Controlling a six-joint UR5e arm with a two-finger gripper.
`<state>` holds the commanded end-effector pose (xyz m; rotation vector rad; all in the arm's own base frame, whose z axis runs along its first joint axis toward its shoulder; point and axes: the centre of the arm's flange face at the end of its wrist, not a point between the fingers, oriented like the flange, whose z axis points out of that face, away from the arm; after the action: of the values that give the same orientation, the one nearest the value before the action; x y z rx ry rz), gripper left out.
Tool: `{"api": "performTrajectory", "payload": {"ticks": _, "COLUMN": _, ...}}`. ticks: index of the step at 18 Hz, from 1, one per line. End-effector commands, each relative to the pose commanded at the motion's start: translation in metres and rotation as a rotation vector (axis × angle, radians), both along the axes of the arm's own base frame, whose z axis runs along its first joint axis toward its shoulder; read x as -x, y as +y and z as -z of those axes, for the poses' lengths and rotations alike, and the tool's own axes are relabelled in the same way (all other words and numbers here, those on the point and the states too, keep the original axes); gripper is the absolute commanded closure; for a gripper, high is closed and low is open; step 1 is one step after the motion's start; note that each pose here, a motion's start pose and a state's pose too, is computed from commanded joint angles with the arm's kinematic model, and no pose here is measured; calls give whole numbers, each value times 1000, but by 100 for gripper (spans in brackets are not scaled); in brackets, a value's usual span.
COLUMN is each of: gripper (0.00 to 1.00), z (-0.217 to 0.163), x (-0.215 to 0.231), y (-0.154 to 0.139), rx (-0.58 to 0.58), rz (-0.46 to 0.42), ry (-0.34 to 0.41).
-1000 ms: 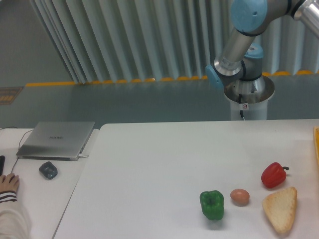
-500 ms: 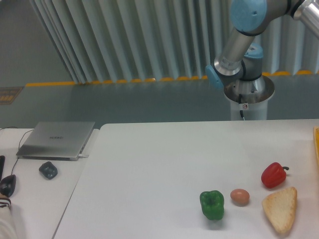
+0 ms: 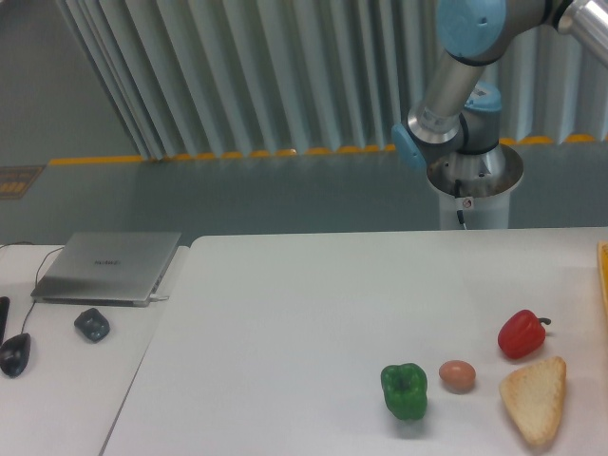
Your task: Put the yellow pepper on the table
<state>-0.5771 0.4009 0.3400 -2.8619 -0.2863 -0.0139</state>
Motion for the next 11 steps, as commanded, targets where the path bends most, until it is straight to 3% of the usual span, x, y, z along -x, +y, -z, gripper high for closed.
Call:
{"api": "performTrajectory", "payload": {"ticks": 5, "gripper": 61, "z": -41, "x": -19, "y": -4, "rx": 5, "rz": 208, "ry": 27}}
{"api": "performTrajectory", "payload": {"ticks": 11, "gripper": 60, "z": -56, "x": -69, "y": 39, "rx": 19, "rz": 305, "ry": -13}}
